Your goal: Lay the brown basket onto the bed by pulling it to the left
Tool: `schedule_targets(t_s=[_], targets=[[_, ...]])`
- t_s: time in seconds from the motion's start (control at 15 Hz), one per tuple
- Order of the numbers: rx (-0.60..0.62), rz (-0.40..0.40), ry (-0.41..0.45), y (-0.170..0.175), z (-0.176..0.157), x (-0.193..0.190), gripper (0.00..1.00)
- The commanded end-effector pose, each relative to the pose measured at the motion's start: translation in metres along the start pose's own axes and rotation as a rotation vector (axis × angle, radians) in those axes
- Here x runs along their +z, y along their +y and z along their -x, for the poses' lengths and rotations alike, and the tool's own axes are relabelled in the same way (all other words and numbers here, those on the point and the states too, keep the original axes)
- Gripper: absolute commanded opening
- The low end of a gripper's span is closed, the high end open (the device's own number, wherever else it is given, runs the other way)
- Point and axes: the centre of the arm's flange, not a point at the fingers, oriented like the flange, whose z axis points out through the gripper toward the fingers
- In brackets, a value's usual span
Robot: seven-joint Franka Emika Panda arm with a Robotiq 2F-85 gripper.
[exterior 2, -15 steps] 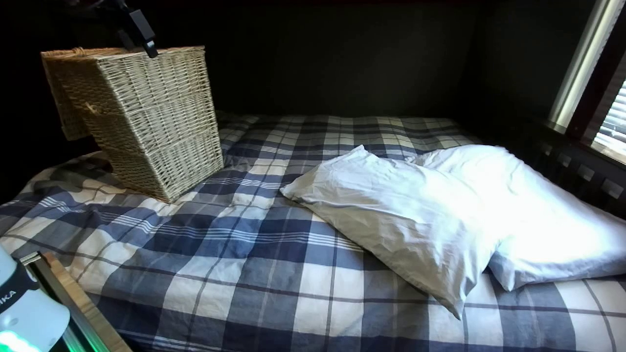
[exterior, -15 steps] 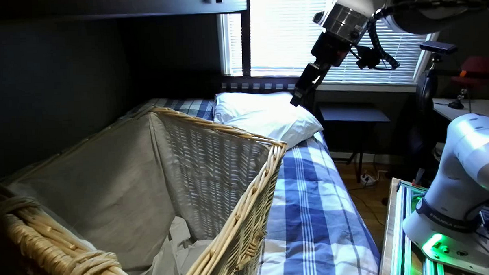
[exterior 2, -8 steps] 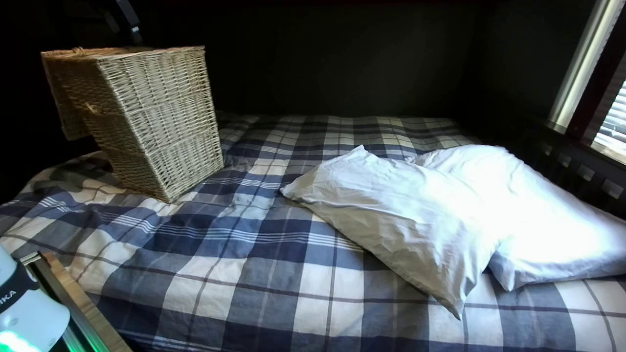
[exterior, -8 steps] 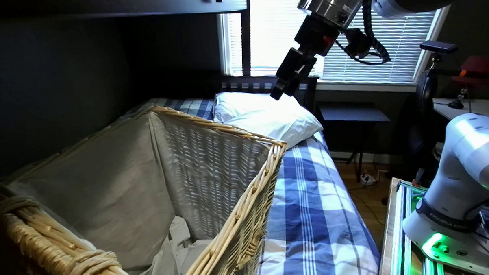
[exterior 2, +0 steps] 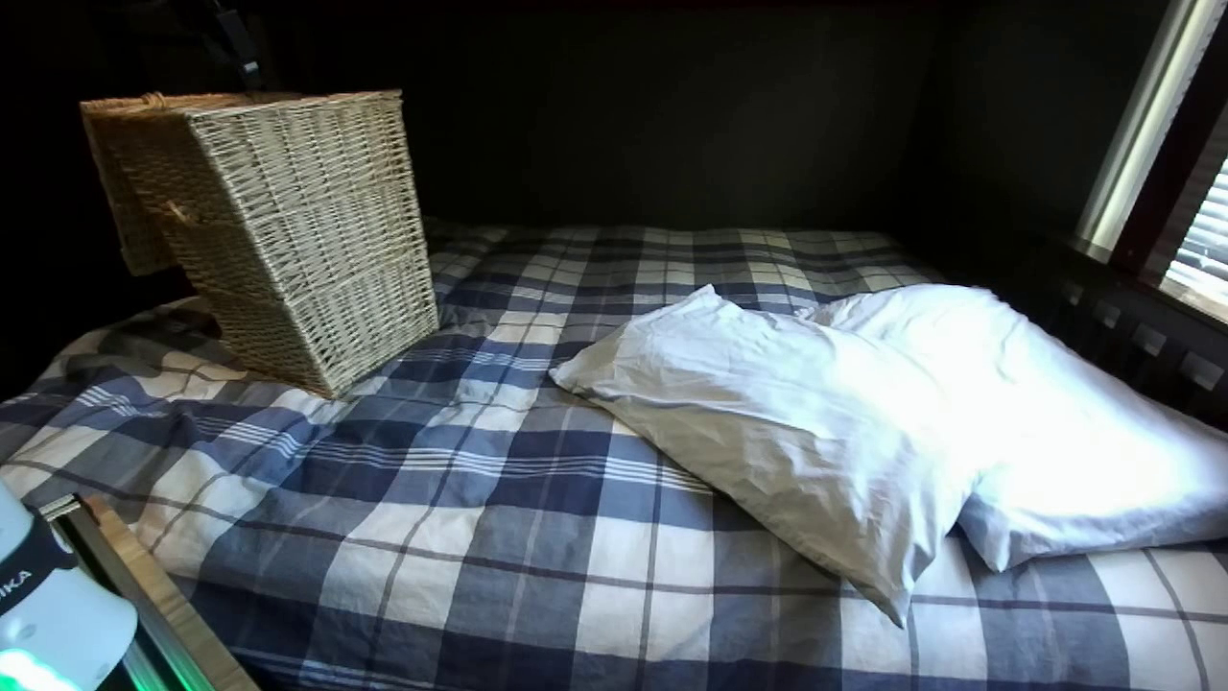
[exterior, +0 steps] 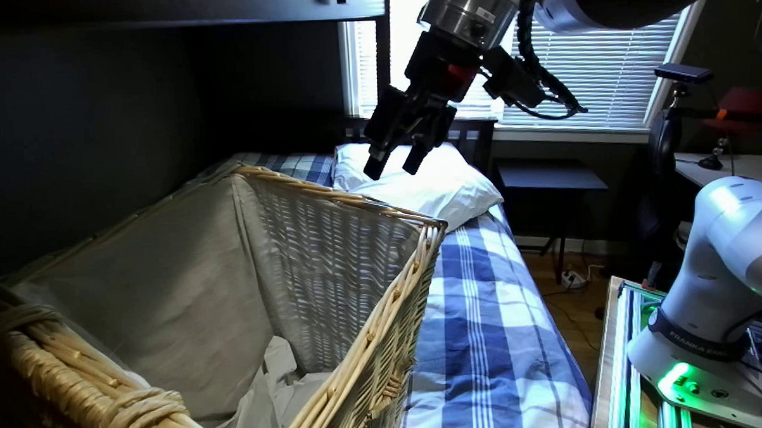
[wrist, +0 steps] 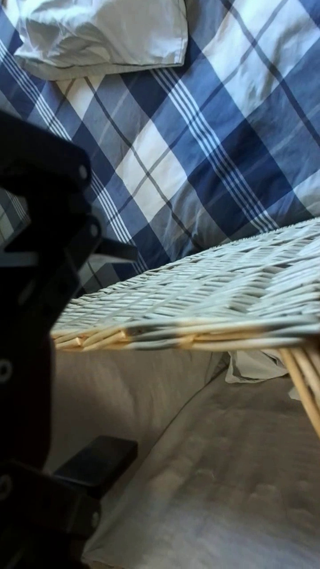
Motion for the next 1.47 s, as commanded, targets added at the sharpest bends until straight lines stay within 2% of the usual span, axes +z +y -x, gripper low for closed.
schedule_targets(t_s=[0.0,0.27,0.73,1.07,1.4], targets=[[0.001,-0.001,-0.002,0.000,-0.002,0.001,1.00],[-0.059,0.063,0.000,-0.007,-0.004,0.020,1.00],[-0.081,0.080,-0.003,-0.012,-0.009,0.056,1.00],[-0.080,0.146,-0.028,0.013,-0.012,0.062,1.00],[-0.043,0.178,-0.048,0.042,-0.014,0.062,1.00]])
